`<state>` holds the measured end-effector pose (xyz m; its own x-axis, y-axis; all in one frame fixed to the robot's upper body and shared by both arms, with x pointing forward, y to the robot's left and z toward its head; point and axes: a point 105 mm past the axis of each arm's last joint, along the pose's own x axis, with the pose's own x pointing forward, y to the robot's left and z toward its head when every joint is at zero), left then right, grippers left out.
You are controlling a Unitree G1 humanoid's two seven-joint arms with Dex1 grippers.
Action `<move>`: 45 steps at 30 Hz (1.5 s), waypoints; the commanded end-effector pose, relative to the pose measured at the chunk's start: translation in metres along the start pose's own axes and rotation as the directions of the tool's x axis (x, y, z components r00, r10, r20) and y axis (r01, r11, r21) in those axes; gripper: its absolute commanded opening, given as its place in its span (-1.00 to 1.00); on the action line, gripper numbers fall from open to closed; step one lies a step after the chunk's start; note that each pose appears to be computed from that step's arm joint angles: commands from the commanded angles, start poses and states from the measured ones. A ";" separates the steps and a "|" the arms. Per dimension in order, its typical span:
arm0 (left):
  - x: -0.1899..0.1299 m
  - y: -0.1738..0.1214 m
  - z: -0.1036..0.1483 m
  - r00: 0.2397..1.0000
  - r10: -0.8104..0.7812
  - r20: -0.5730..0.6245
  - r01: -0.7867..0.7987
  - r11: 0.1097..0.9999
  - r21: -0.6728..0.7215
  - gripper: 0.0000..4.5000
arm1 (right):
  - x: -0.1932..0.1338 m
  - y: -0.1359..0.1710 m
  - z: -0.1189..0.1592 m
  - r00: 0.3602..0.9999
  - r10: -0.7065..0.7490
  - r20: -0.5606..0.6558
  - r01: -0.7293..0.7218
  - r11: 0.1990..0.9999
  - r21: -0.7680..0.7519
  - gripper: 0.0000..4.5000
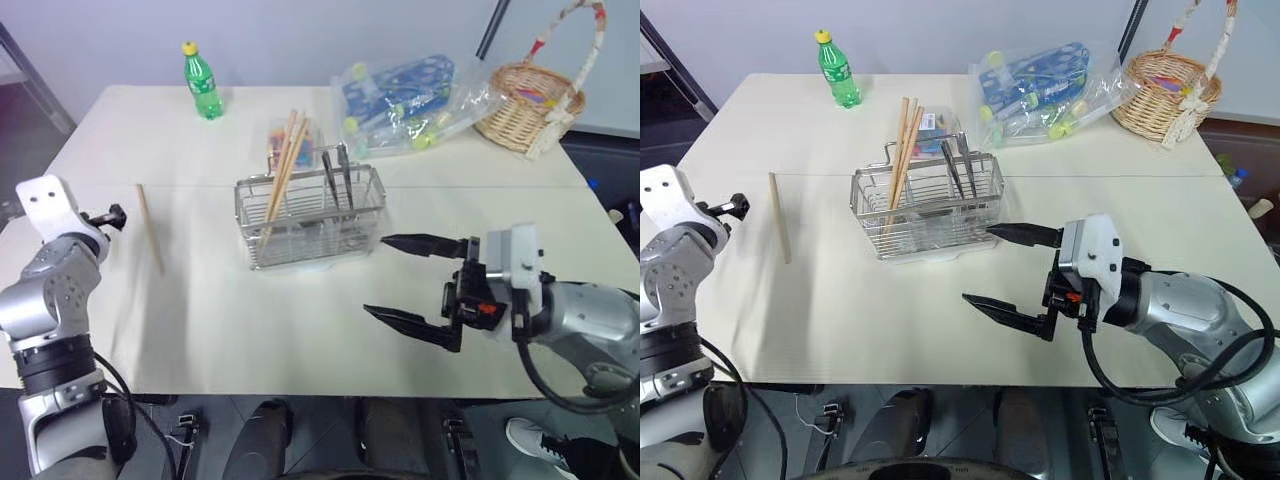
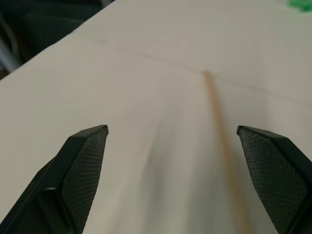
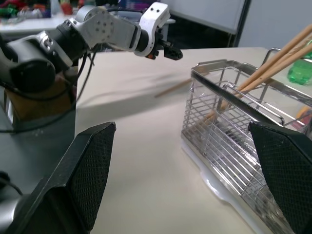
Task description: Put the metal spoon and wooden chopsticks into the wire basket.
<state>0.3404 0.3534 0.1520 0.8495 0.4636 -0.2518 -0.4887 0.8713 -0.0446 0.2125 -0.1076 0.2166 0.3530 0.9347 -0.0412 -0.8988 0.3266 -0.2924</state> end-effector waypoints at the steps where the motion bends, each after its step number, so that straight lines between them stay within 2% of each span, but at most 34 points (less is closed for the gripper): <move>1: 0.003 -0.002 0.005 0.999 0.034 0.017 -0.034 0.999 0.005 0.97 | 0.001 -0.003 0.006 1.000 0.010 0.017 -0.010 0.999 -0.043 1.00; 9: 0.015 -0.035 -0.002 1.000 -0.017 0.019 0.018 0.999 -0.045 0.97 | 0.003 -0.004 0.006 1.000 -0.001 0.026 0.003 0.999 -0.045 1.00; 12: 0.020 -0.043 -0.008 1.000 0.000 -0.021 -0.001 1.000 -0.030 0.97 | 0.004 -0.005 0.006 1.000 -0.011 0.029 0.012 0.999 -0.045 1.00; 21: 0.032 -0.041 -0.015 0.993 0.084 -0.084 -0.080 0.995 0.053 0.97 | 0.005 -0.008 0.010 0.998 -0.042 0.042 0.044 0.998 -0.048 1.00; 27: 0.037 -0.048 -0.034 0.989 0.029 -0.147 -0.035 0.999 -0.039 0.97 | 0.005 -0.011 0.012 0.997 -0.066 0.050 0.068 0.997 -0.043 1.00; 33: 0.038 -0.050 -0.042 0.984 -0.006 -0.180 -0.014 0.994 -0.106 0.97 | 0.005 -0.012 0.013 0.995 -0.081 0.056 0.083 0.996 -0.040 1.00; 36: 0.038 -0.048 -0.043 0.983 -0.001 -0.183 -0.019 0.994 -0.111 0.65 | 0.006 -0.014 0.013 0.995 -0.085 0.056 0.088 0.995 -0.040 1.00; 43: 0.037 -0.045 -0.040 0.984 0.007 -0.177 -0.027 0.994 -0.110 -0.93 | 0.006 -0.016 0.014 0.994 -0.090 0.058 0.093 0.995 -0.042 1.00; 45: 0.036 -0.043 -0.039 0.985 0.013 -0.174 -0.032 0.994 -0.103 -0.97 | 0.007 -0.016 0.014 0.994 -0.090 0.060 0.092 0.995 -0.041 1.00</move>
<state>0.3849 0.3277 0.1051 0.7886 0.4498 -0.4193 -0.5420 0.8305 -0.1284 0.2284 -0.1072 0.2275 0.4274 0.9039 0.0174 -0.8559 0.4108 -0.3142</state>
